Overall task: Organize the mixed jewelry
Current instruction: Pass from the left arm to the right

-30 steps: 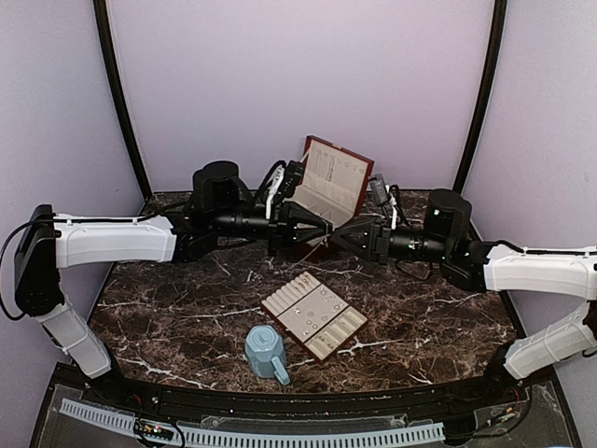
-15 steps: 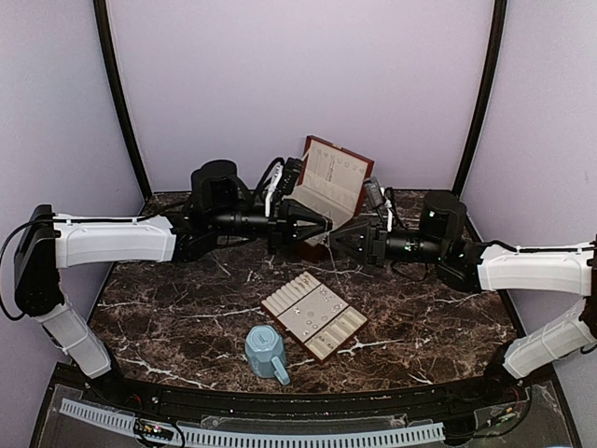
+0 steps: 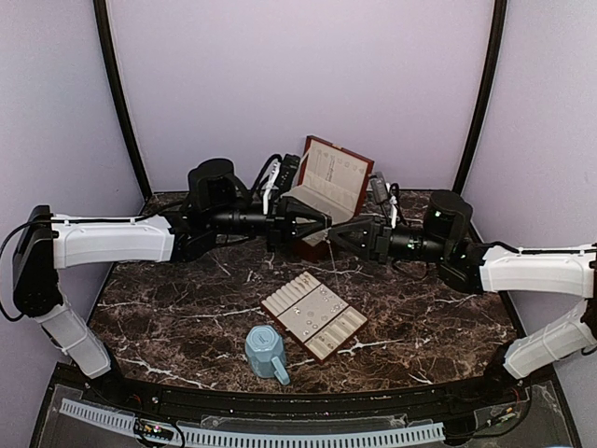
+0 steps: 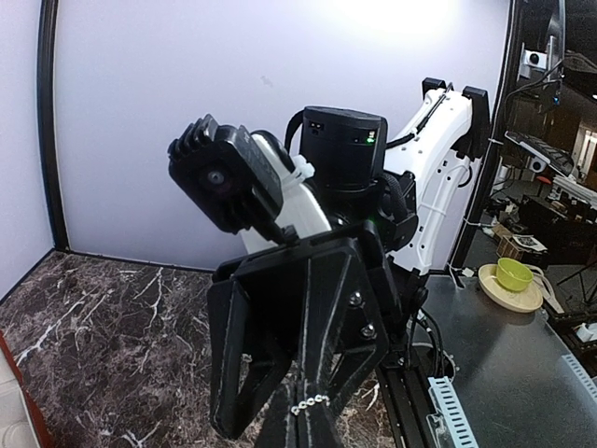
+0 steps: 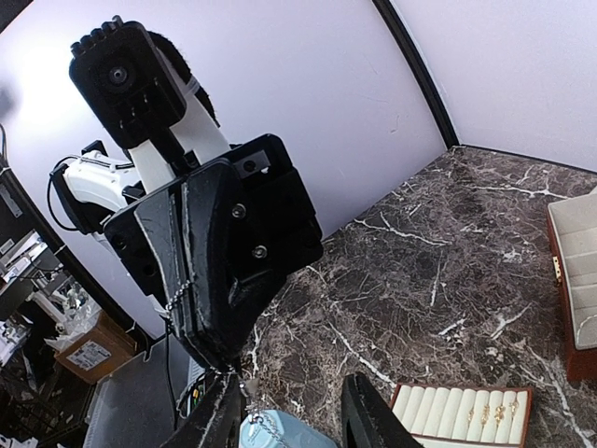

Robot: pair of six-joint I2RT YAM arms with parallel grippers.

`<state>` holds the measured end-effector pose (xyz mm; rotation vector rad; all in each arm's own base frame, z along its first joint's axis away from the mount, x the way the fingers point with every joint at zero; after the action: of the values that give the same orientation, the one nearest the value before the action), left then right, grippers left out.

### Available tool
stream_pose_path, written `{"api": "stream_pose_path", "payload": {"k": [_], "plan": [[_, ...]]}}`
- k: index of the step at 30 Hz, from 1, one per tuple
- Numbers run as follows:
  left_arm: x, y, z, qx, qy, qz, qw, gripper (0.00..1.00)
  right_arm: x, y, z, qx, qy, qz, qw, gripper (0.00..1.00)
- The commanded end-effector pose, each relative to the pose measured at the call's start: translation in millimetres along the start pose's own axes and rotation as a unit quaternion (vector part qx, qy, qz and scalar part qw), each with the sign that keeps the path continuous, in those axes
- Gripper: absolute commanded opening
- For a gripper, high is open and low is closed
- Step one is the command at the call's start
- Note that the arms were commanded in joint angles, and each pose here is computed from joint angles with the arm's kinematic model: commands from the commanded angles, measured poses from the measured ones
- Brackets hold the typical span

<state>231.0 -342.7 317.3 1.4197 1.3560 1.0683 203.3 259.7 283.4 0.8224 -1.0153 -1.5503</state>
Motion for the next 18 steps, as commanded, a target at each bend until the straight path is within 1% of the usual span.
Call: {"api": "stream_pose_path", "payload": {"k": [1,18], "plan": [[8.1,17.7,-14.8,-0.021,-0.017,-0.024,0.999,0.00,2.6,8.2,8.3,0.015,0.011,-0.026,0.999,0.37],[7.5,19.0,-15.7,-0.019,-0.024,-0.025,0.999,0.00,-7.7,7.5,6.1,0.025,0.019,-0.014,0.999,0.35]]}}
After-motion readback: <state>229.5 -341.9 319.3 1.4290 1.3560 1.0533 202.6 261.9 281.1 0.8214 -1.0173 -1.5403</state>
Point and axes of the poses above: each gripper's point midway between its finger pads, its own x axis back along the fingers, its own z axis along the line the jaws close on, y = z × x, the point moved 9 cm from there along x, back along the fingers, and after that the axes turned 7 degrees about x, right-handed, at the moved point
